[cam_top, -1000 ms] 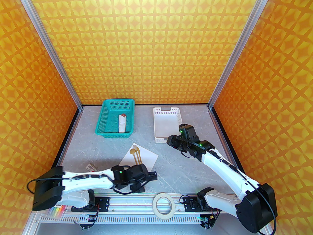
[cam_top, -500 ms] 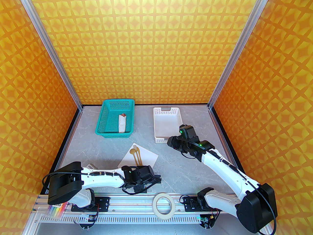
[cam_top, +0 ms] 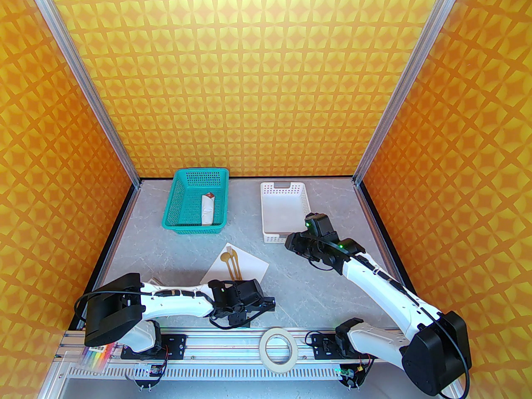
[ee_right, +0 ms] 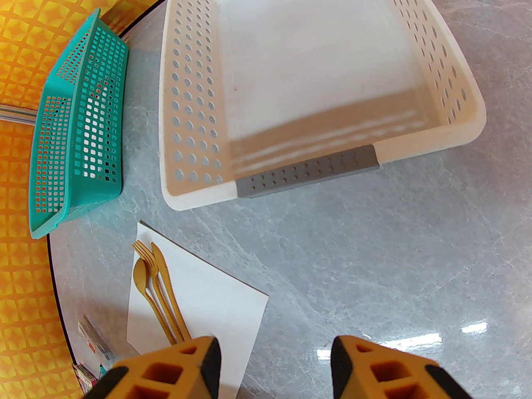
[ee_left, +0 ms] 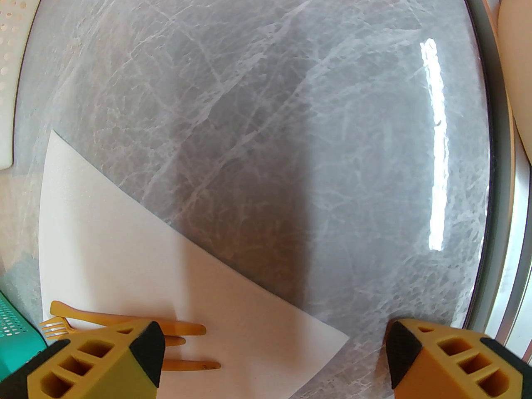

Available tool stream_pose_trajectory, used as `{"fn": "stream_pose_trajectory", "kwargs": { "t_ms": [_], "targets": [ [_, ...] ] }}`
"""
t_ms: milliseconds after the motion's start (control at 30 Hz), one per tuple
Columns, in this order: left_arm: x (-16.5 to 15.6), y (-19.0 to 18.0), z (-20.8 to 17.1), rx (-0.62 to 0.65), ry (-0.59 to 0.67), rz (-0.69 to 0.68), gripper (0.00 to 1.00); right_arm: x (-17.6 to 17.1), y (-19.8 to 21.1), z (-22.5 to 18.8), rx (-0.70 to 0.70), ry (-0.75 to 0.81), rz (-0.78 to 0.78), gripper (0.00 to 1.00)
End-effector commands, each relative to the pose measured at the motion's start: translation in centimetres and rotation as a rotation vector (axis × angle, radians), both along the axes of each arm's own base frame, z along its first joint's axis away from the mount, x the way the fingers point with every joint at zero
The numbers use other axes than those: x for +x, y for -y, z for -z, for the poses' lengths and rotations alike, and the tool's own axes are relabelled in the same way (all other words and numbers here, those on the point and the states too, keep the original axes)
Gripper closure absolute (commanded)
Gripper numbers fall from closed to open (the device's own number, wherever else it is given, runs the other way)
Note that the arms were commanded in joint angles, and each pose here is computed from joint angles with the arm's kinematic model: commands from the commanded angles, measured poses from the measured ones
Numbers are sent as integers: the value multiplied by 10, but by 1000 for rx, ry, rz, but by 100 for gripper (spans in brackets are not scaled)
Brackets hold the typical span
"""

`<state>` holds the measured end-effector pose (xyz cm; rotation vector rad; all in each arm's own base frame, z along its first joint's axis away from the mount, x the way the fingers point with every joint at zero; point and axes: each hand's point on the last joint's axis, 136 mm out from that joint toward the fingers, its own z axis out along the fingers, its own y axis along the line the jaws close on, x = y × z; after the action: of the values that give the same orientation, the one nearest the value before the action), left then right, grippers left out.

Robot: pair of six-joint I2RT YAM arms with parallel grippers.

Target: Place the utensils on the paper napkin and roll it up

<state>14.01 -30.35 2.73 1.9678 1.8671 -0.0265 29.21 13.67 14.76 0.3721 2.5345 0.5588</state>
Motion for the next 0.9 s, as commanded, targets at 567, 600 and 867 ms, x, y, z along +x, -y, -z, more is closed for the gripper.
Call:
{"fn": "stream_pose_trajectory", "kwargs": {
  "t_ms": [567,600,867],
  "targets": [
    [64,-9,-21,-76,150,-120,7,-14,-11,-12,17,17,-141,55],
    [64,-9,-23,-86,146,-121,7,-17,-13,-10,27,11,-155,55],
    [66,-10,-37,-199,117,-170,6,-39,-36,4,152,-34,-278,66]
  ]
}}
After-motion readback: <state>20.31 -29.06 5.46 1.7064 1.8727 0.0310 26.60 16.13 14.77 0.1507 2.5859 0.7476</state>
